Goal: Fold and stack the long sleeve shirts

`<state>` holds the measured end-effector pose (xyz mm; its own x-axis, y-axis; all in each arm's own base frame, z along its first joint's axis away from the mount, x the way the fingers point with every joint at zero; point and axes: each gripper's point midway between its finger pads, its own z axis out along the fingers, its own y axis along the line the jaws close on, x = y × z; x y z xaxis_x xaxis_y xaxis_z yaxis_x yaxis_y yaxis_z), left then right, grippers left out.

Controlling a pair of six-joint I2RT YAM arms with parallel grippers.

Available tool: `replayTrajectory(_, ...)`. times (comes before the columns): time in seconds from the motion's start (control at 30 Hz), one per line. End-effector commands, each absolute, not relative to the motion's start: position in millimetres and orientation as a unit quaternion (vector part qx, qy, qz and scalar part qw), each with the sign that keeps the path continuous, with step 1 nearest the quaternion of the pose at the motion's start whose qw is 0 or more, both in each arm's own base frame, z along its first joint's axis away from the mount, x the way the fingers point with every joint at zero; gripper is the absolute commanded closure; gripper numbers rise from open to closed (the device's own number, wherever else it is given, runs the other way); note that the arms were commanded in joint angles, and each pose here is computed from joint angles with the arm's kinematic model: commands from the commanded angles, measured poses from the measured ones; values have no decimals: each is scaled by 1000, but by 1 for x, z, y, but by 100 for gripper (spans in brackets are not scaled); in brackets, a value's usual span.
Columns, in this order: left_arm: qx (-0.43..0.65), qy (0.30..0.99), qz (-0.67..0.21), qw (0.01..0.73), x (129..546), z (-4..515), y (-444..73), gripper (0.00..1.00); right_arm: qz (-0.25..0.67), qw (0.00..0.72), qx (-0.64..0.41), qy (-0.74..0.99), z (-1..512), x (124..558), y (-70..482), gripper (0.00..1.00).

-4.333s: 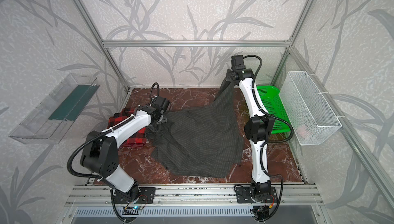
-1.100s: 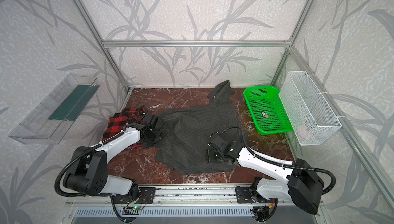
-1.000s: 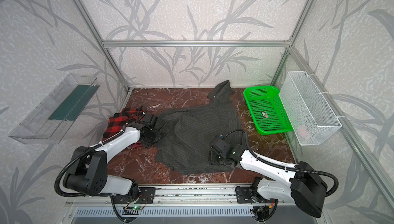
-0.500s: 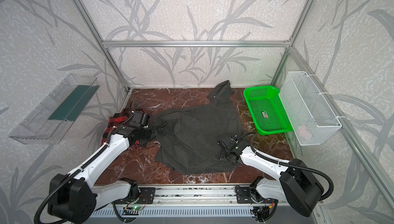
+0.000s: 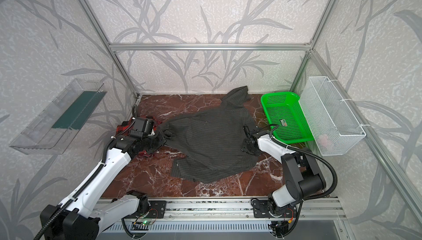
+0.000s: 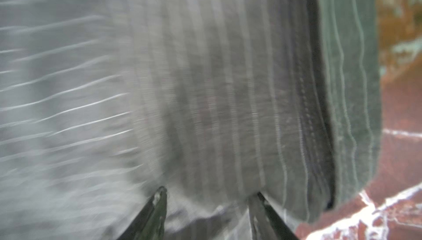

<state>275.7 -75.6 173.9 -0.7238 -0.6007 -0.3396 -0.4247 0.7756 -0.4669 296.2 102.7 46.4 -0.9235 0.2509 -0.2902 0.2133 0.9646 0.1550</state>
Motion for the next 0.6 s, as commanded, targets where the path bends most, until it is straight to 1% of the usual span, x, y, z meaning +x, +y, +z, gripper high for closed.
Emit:
replayTrajectory(0.0,-283,911,-180,241,276,182,-75,100,108,227,23,968,118,297,132,42)
replayTrajectory(0.1,-280,914,-180,233,278,178,-77,100,124,301,-55,944,171,277,170,40)
replayTrajectory(0.17,-280,914,-181,231,280,176,-78,100,145,322,-93,931,197,258,195,40)
replayTrajectory(0.27,-281,913,-183,234,284,176,-79,100,220,329,-162,904,220,223,252,40)
replayTrajectory(0.3,-280,913,-183,234,285,177,-79,100,240,326,-191,894,224,210,273,40)
replayTrajectory(0.4,-275,915,-180,233,287,177,-79,100,260,319,-273,870,225,173,329,40)
replayTrajectory(0.57,-267,918,-162,244,292,178,-74,100,259,286,-341,857,193,146,395,42)
